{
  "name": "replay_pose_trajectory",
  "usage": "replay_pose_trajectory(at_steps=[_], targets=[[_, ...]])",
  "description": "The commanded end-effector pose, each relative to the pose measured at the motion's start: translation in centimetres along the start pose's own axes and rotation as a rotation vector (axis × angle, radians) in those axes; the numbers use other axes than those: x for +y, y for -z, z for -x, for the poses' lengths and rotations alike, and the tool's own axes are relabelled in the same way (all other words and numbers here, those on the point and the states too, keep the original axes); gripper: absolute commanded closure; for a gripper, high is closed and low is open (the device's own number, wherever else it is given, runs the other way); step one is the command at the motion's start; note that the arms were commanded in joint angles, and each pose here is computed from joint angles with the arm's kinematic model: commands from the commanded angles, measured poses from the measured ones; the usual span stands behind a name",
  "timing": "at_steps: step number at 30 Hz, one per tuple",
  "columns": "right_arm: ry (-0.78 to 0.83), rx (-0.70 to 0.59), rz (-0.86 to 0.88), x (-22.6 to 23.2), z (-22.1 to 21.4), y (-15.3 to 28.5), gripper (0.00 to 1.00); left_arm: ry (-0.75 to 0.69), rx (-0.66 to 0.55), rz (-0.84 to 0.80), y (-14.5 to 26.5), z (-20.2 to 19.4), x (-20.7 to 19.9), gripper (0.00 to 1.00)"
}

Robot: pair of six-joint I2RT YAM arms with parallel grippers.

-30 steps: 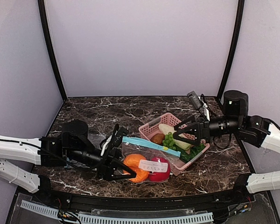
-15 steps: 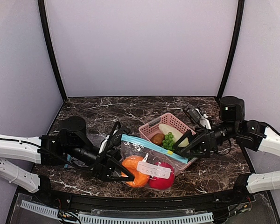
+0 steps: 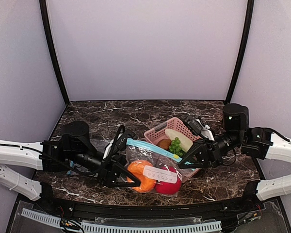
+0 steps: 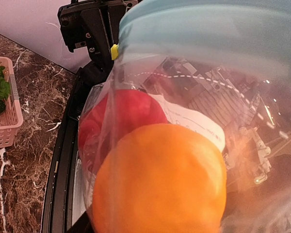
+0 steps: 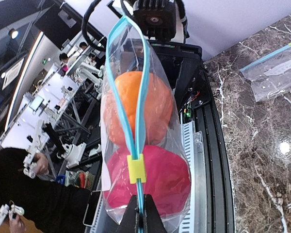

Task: Place the food in the zip-top bag and seal the zipper
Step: Pass from the left arm to the right

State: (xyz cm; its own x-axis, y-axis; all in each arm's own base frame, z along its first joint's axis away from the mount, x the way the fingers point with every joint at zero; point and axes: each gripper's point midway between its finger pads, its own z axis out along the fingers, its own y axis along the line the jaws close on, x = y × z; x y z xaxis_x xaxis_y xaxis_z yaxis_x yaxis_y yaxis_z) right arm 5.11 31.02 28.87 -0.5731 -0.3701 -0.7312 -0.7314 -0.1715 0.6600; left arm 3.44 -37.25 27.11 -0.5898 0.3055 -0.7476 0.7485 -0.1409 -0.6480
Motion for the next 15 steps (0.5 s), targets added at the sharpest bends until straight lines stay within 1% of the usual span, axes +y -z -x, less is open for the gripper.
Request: replay_pose_trajectory(at_steps=[1, 2, 3, 4, 5, 6, 7, 8, 9, 10, 11, 12, 15], targets=[[0.031, -0.016, -0.008, 0.6, 0.8, 0.1, 1.0, -0.006, -0.017, 0.045, 0.5, 0.4, 0.5, 0.41], [0.036, -0.012, -0.011, 0.8, 1.0, 0.1, 1.0, 0.008, -0.009, 0.08, 0.9, 0.1, 1.1, 0.33], [0.035, -0.003, -0.017, 0.9, 1.0, 0.2, 1.0, -0.003, -0.013, 0.107, 1.3, 0.2, 1.5, 0.18], [0.036, 0.006, -0.022, 1.1, 1.1, 0.3, 1.0, 0.007, -0.007, 0.157, 2.1, -0.1, 2.0, 0.13], [0.034, 0.02, -0.028, 1.2, 1.1, 0.3, 1.0, -0.026, -0.02, 0.188, 2.8, 0.6, 2.2, 0.07], [0.033, 0.033, -0.033, 1.3, 1.2, 0.3, 1.0, -0.016, -0.008, 0.248, 3.9, 0.4, 2.6, 0.04], [0.034, 0.043, -0.039, 1.5, 1.3, 0.3, 1.0, -0.063, -0.025, 0.281, 4.9, 1.5, 2.5, 0.02], [0.041, 0.053, -0.043, 1.6, 1.4, 0.4, 1.0, -0.09, -0.004, 0.331, 6.0, 1.4, 2.8, 0.02], [0.042, 0.063, -0.046, 1.7, 1.4, 0.4, 1.0, -0.099, -0.004, 0.373, 7.1, 2.3, 2.6, 0.01], [0.038, 0.075, -0.049, 1.7, 1.4, 0.4, 1.0, -0.142, 0.008, 0.391, 7.6, 2.7, 2.5, 0.01], [0.036, 0.085, -0.053, 1.6, 1.4, 0.4, 1.0, -0.155, 0.021, 0.42, 8.1, 3.5, 2.2, 0.01], [0.031, 0.097, -0.055, 1.6, 1.3, 0.3, 1.0, -0.197, 0.04, 0.43, 8.3, 3.9, 2.1, 0.01], [0.023, 0.126, -0.056, 1.4, 1.2, 0.0, 1.0, -0.236, 0.102, 0.41, 7.4, 5.7, 1.3, 0.01]])
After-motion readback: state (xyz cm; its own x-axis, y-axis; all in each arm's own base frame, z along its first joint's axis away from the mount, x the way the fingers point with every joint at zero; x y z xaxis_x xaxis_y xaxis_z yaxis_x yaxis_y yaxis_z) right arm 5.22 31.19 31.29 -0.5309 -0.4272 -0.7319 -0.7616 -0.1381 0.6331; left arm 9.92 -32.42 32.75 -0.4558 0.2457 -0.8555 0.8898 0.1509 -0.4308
